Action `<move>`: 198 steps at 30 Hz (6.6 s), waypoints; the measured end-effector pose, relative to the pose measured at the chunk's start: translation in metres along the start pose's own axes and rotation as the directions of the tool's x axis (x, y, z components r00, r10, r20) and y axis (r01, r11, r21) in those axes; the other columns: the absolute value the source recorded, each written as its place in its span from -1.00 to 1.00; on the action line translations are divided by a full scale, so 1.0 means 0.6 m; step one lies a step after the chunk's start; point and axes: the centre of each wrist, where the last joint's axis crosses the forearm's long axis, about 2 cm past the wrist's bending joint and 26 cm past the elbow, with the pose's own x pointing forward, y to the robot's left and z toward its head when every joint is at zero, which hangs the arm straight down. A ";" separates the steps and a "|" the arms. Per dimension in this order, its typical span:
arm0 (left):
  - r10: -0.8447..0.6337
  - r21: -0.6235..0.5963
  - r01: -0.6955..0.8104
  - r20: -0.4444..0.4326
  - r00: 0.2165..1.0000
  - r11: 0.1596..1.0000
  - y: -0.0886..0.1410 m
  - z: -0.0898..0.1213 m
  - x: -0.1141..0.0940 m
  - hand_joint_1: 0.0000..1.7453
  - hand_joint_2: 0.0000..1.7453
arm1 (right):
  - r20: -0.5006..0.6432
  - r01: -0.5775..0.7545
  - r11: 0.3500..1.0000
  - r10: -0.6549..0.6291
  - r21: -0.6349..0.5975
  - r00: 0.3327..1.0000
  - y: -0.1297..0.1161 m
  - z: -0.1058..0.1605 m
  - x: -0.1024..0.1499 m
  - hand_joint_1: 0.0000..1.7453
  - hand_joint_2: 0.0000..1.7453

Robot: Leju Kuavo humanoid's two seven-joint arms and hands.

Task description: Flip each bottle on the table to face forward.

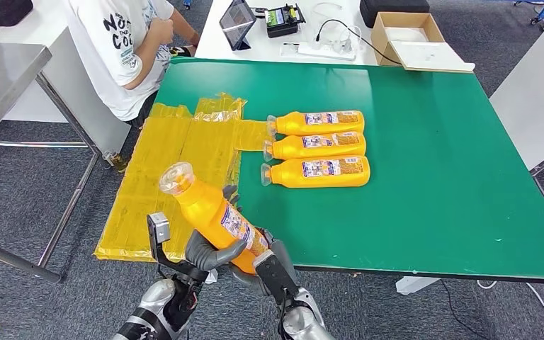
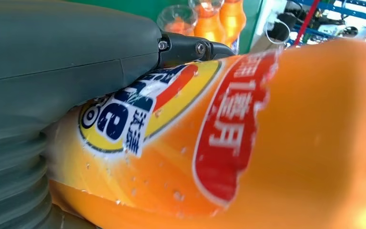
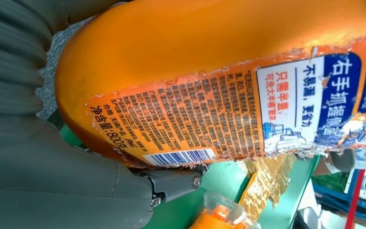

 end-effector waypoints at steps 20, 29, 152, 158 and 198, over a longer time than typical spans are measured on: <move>0.222 0.011 -0.222 0.048 0.974 0.975 0.002 0.011 -0.002 1.00 1.00 | -0.018 -0.030 0.998 0.030 0.047 0.999 -0.001 -0.003 -0.004 1.00 1.00; 0.198 0.015 -0.199 0.048 0.979 0.980 0.004 0.013 -0.002 1.00 1.00 | -0.023 -0.040 0.998 0.042 0.055 0.999 0.001 -0.002 -0.004 0.94 1.00; -0.816 0.756 0.561 -0.063 0.575 0.337 0.227 -0.075 0.195 -1.00 1.00 | 0.350 0.024 0.969 0.067 -0.247 0.934 -0.068 -0.044 0.146 -1.00 1.00; -0.821 0.868 0.353 0.102 0.561 0.350 0.168 -0.059 0.221 -1.00 1.00 | 0.205 -0.198 0.954 0.245 -0.227 0.947 -0.099 -0.030 0.115 -1.00 1.00; -0.621 0.605 0.426 0.148 0.770 0.673 0.075 0.024 0.073 -1.00 1.00 | -0.332 -0.625 0.738 0.674 0.254 0.660 -0.427 0.107 0.009 -1.00 1.00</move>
